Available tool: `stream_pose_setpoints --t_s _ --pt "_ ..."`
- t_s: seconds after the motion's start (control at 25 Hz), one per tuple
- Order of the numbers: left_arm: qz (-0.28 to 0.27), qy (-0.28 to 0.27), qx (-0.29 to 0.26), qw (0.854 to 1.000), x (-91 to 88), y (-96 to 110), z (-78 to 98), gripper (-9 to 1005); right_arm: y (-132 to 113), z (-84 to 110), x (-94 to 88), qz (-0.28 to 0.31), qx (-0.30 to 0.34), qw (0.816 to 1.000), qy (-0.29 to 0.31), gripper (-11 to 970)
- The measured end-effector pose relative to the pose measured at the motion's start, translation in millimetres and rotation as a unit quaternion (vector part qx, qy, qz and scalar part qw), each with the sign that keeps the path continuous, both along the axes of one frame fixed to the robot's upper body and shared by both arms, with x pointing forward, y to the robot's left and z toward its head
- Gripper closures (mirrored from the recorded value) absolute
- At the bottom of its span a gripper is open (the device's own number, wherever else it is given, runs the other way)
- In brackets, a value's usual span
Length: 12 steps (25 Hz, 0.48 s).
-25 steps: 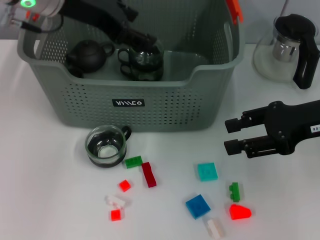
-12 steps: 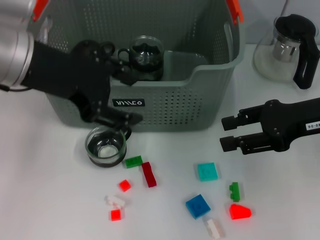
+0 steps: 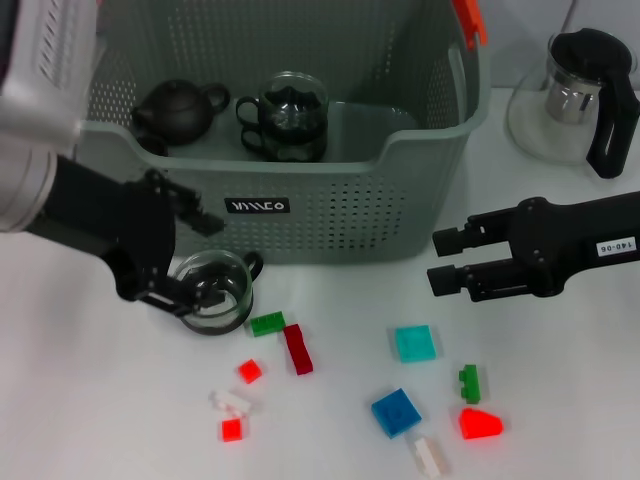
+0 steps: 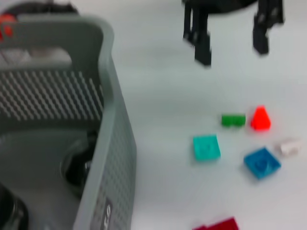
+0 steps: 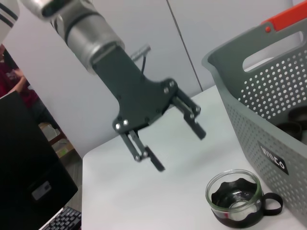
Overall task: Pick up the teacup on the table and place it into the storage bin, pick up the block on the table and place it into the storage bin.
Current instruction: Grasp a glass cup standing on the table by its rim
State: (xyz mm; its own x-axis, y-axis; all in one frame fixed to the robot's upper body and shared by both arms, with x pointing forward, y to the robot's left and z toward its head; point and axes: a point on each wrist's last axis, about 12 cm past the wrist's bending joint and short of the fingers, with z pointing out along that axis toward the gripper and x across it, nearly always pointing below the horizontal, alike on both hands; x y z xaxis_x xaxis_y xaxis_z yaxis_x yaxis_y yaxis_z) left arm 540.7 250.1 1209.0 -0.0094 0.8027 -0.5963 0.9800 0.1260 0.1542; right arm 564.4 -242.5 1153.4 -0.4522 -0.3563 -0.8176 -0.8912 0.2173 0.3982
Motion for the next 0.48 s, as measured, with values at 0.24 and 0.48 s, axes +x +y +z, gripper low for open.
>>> stream_pose_setpoints --t_s 0.24,0.48 --pt "0.004 0.008 0.065 0.998 5.9 -9 -31.7 255 3 -2.1 0.8 -0.006 0.002 1.000 0.004 317" --pt "0.005 0.010 0.097 0.995 11.7 -15 -54.9 254 5 -2.9 0.9 -0.007 0.004 1.000 0.005 316"
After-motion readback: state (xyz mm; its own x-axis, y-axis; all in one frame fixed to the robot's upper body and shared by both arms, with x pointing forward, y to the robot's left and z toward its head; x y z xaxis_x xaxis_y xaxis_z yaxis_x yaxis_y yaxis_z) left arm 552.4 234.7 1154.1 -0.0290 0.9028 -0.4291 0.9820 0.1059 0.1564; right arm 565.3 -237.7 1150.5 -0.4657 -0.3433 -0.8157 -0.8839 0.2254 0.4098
